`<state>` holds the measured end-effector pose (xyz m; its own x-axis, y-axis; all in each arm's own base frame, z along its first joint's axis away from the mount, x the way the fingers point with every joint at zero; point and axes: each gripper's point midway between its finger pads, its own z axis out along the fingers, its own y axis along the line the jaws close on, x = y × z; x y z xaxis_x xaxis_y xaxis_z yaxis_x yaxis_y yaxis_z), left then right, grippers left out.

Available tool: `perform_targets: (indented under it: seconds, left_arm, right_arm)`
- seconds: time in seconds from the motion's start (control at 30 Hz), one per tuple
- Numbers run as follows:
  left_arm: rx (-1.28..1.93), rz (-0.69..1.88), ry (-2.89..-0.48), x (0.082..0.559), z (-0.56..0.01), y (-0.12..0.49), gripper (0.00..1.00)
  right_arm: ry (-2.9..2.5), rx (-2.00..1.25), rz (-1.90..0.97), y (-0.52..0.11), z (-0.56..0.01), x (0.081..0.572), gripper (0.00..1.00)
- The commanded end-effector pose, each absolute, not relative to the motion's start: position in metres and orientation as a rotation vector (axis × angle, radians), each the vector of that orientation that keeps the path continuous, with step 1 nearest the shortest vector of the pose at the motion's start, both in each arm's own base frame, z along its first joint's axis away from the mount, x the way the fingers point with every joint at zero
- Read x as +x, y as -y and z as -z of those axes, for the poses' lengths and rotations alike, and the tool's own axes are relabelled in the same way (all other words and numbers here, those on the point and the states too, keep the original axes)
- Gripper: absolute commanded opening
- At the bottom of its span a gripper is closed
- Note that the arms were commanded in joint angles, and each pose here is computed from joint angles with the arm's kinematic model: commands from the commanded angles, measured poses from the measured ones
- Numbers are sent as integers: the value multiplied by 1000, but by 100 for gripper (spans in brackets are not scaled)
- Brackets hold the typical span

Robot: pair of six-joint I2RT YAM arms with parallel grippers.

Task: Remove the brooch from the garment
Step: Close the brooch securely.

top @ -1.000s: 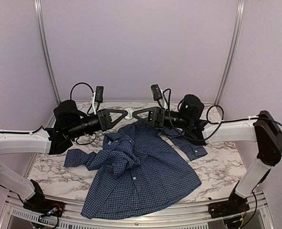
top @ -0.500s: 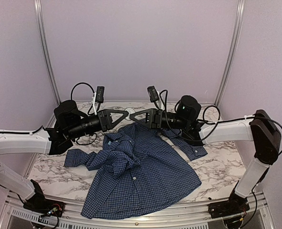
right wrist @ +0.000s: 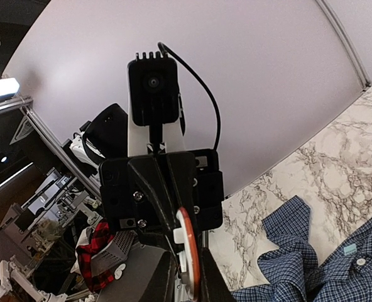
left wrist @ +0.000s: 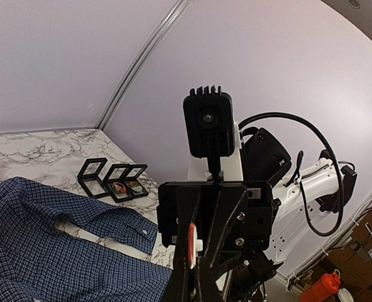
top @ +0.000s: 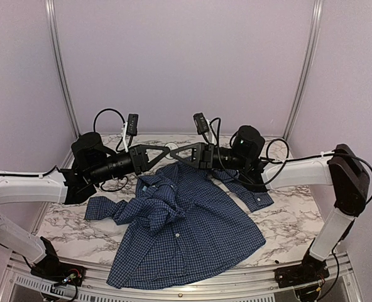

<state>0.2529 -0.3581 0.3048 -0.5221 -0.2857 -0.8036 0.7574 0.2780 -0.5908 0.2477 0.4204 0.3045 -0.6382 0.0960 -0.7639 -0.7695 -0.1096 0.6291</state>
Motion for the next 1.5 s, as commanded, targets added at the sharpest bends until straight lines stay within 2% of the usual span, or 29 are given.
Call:
perform_targets:
  seconds: [0.0, 0.67, 1.47]
  left_arm:
    - [495, 1416, -1593, 246, -316, 360, 0]
    - [532, 1374, -1597, 241, -313, 361, 0]
    - [537, 1309, -1593, 236, -313, 363, 0]
  right_arm:
    - [-1507, -791, -1840, -428, -315, 244, 10]
    - [-1557, -748, -1845, -430, -306, 249, 5]
    - [-1616, -666, -1816, -429, -301, 259, 4]
